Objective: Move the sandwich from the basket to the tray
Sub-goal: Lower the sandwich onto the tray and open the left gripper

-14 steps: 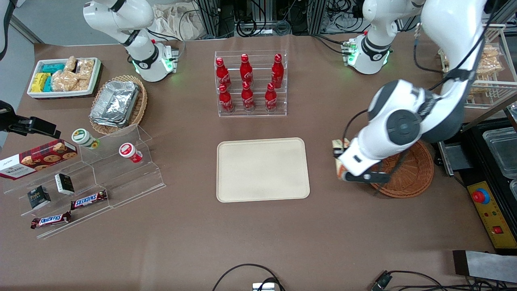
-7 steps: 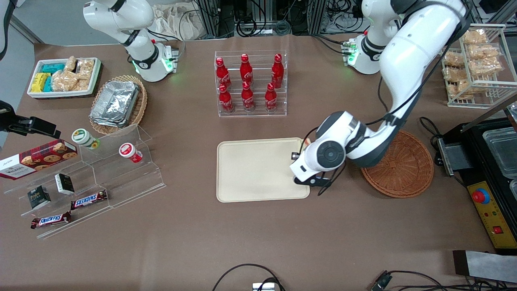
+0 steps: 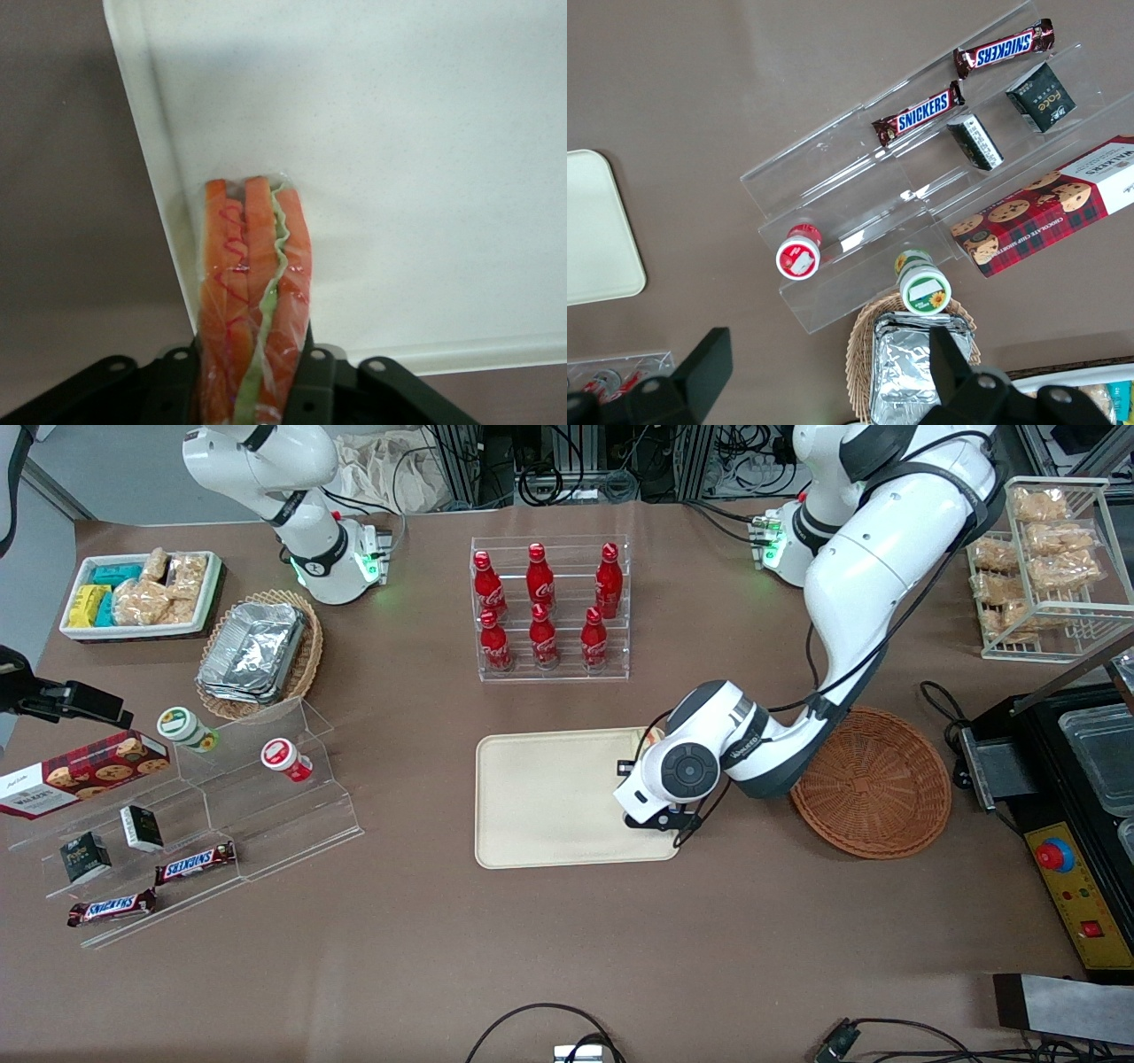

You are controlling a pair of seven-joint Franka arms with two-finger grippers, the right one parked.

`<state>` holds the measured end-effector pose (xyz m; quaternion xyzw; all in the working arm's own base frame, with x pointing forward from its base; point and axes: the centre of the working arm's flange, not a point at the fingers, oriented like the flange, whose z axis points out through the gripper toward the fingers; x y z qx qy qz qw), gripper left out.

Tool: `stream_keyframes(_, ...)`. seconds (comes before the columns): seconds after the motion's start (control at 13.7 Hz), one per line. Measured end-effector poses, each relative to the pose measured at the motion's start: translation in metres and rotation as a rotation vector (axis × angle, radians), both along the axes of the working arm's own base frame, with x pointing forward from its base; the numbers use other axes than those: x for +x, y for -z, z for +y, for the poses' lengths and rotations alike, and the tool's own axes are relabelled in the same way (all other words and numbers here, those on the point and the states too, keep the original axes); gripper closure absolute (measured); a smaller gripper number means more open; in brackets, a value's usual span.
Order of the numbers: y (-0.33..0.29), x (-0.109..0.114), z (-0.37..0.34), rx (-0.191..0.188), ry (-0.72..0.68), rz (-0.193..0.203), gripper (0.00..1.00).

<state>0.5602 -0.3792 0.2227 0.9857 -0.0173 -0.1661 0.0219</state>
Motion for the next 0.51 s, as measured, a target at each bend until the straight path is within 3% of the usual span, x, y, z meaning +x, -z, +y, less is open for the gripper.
stream_keyframes(0.29,-0.013,0.008,0.006,0.018,-0.011,0.006,0.15)
stream_keyframes(0.36,-0.020,0.009,0.012,0.044,-0.009,0.025,0.04)
stream_keyframes(0.51,-0.041,0.012,0.033,0.111,-0.011,0.072,0.00)
